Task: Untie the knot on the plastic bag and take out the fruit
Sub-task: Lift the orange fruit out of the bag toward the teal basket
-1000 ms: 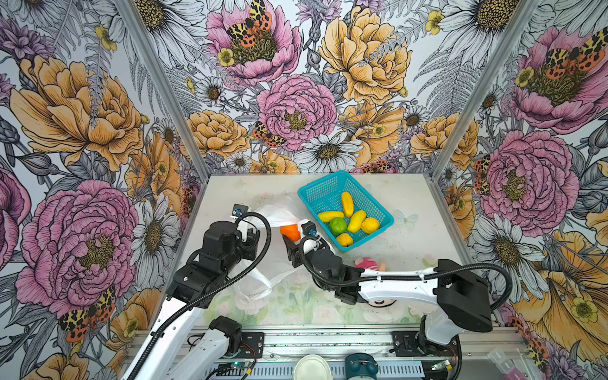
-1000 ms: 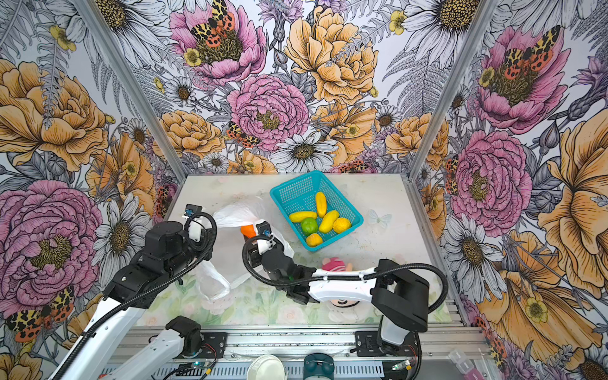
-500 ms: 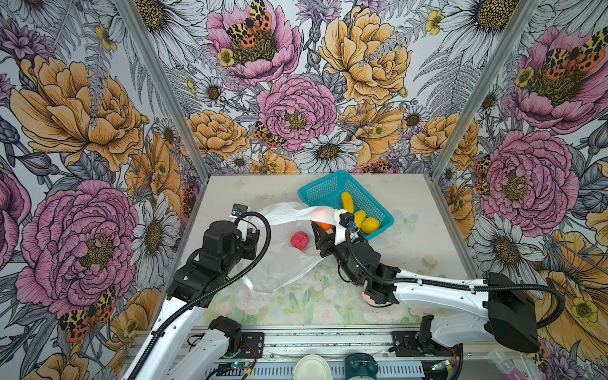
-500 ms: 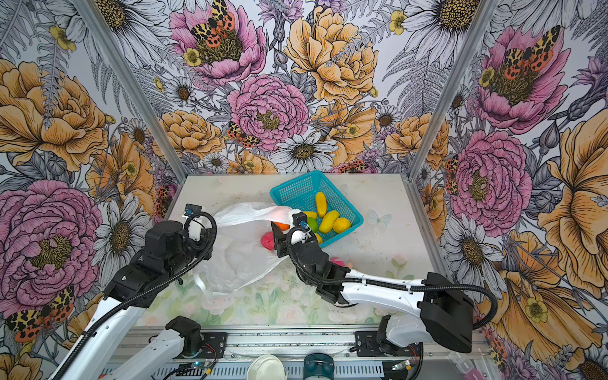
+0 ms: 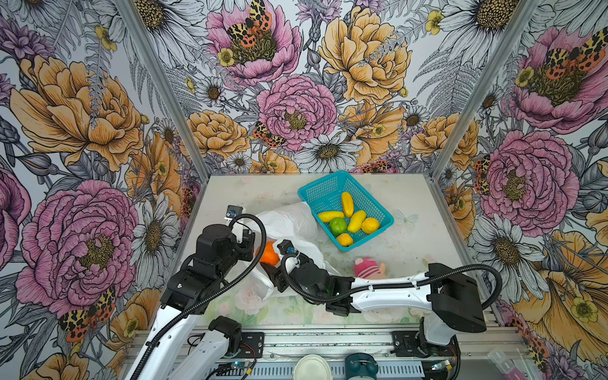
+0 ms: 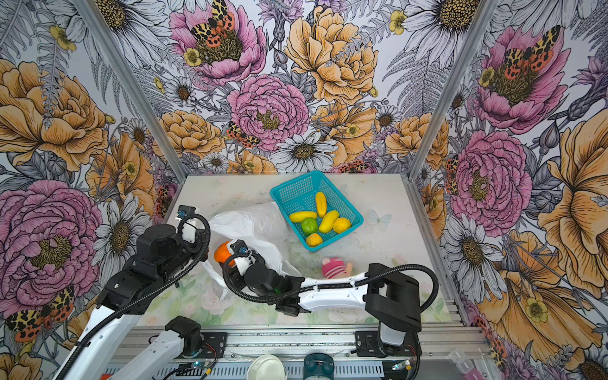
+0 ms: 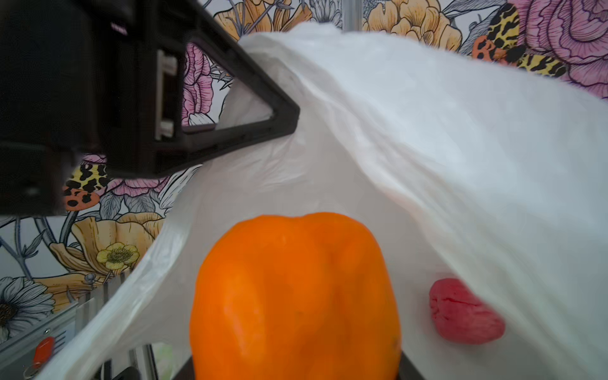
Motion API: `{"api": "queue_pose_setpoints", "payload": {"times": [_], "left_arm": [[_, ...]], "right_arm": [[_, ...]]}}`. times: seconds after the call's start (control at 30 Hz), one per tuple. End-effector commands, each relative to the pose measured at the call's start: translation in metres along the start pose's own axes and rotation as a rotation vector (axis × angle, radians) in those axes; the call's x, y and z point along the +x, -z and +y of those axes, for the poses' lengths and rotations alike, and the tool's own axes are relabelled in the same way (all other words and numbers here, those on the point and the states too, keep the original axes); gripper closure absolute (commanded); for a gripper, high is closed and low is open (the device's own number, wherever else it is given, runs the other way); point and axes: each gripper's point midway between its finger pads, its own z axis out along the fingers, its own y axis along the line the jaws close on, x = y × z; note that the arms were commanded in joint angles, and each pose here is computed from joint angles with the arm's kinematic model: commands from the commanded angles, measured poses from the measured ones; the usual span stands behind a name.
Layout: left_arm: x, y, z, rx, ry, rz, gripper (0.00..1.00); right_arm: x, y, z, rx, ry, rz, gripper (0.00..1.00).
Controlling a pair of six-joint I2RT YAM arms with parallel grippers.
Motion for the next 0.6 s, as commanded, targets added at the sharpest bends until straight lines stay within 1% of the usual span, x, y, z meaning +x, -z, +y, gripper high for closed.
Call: {"api": "queue_pose_setpoints", "payload": {"times": [0.0, 0.07, 0.13, 0.27, 0.43, 0.57], "left_arm": [[0.000, -0.001, 0.005, -0.024, 0.017, 0.002, 1.00], [0.001, -0.003, 0.004, -0.023, 0.016, 0.007, 1.00], [0.002, -0.004, 0.004, -0.022, 0.014, 0.013, 1.00], [0.003, -0.005, 0.003, -0.017, 0.013, 0.017, 1.00], [0.004, -0.005, 0.002, -0.018, 0.011, 0.017, 1.00], [0.004, -0.005, 0.001, -0.014, 0.008, 0.017, 1.00]], "right_arm": [[-0.061, 0.044, -0.001, -0.038, -0.012, -0.141, 0.63], [-0.079, 0.071, -0.014, -0.022, -0.025, -0.199, 0.61], [-0.092, 0.097, -0.032, 0.024, -0.029, -0.252, 0.60], [-0.110, 0.136, -0.086, 0.191, -0.035, -0.321, 0.60], [-0.103, 0.155, -0.176, 0.417, -0.127, -0.305, 0.59], [-0.087, 0.151, -0.232, 0.534, -0.172, -0.230, 0.58]]}}
